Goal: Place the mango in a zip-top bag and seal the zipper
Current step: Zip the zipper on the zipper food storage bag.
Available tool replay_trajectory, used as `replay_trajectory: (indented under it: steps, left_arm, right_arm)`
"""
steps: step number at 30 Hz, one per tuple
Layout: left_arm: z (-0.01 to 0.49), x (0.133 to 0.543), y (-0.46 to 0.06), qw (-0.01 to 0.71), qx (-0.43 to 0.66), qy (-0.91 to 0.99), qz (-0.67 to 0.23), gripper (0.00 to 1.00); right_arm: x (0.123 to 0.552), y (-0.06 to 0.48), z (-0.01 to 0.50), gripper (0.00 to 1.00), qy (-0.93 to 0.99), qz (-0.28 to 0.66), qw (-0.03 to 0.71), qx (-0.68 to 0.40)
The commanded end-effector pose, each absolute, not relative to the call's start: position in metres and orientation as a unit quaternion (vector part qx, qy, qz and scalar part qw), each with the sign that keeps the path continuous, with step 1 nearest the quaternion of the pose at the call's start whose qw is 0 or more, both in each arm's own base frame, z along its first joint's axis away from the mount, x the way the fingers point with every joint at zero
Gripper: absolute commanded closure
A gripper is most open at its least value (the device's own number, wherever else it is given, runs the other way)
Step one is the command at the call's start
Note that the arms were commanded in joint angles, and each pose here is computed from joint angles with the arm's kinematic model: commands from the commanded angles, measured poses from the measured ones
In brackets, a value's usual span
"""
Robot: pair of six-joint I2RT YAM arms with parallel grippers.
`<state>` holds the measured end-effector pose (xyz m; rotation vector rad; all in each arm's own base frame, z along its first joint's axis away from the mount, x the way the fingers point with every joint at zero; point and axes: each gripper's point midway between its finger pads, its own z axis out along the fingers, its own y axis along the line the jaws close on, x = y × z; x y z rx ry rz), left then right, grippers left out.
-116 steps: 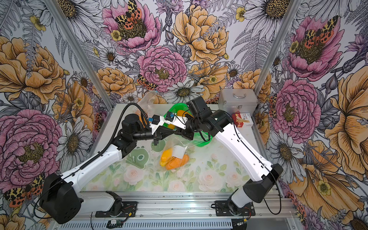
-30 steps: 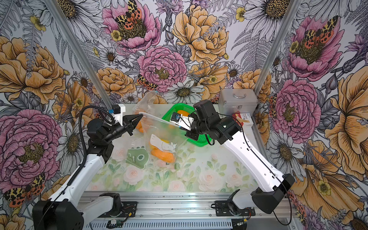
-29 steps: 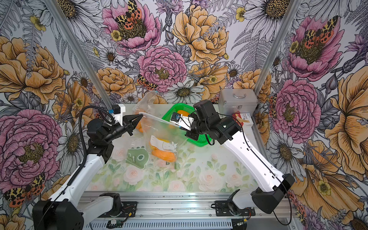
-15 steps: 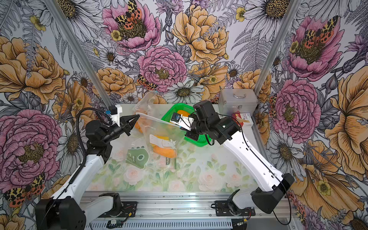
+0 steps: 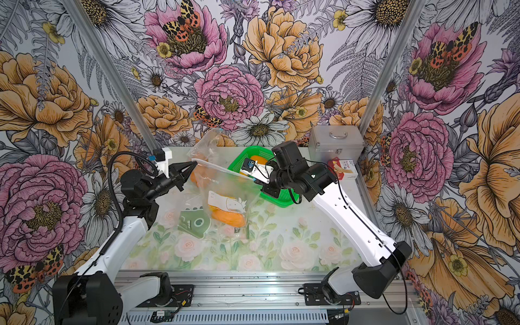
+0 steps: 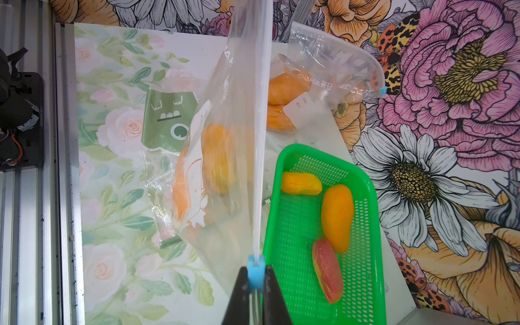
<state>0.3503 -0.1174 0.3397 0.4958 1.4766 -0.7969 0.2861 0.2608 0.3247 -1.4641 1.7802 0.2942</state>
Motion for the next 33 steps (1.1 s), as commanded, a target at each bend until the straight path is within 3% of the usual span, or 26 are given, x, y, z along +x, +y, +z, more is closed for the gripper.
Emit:
replay_trajectory:
  steps: [1,6,10,26,30,33]
  left_arm:
    - [0.343,0.367,-0.091,0.679,0.174,0.646,-0.301,1.0]
    - [0.339,0.369,-0.085,0.68,0.164,0.649,-0.299,1.0]
    - [0.336,0.372,-0.075,0.684,0.147,0.653,-0.291,1.0]
    - [0.333,0.381,-0.031,0.698,0.095,0.662,-0.256,1.0]
    - [0.334,0.379,-0.036,0.692,0.104,0.661,-0.271,1.0]
    - [0.339,0.358,-0.077,0.671,0.192,0.639,-0.322,1.0]
  right_arm:
    - [0.279,0.237,0.312,1.0,0.741,0.103,0.346,-0.566]
    - [0.28,0.236,0.31,0.99,0.743,0.102,0.343,-0.566]
    - [0.277,0.231,0.309,0.93,0.744,0.097,0.344,-0.565]
    - [0.275,0.212,0.312,0.98,0.753,0.086,0.353,-0.55]
    - [0.273,0.217,0.313,0.98,0.749,0.099,0.352,-0.552]
    - [0.272,0.227,0.313,0.99,0.743,0.125,0.349,-0.558]
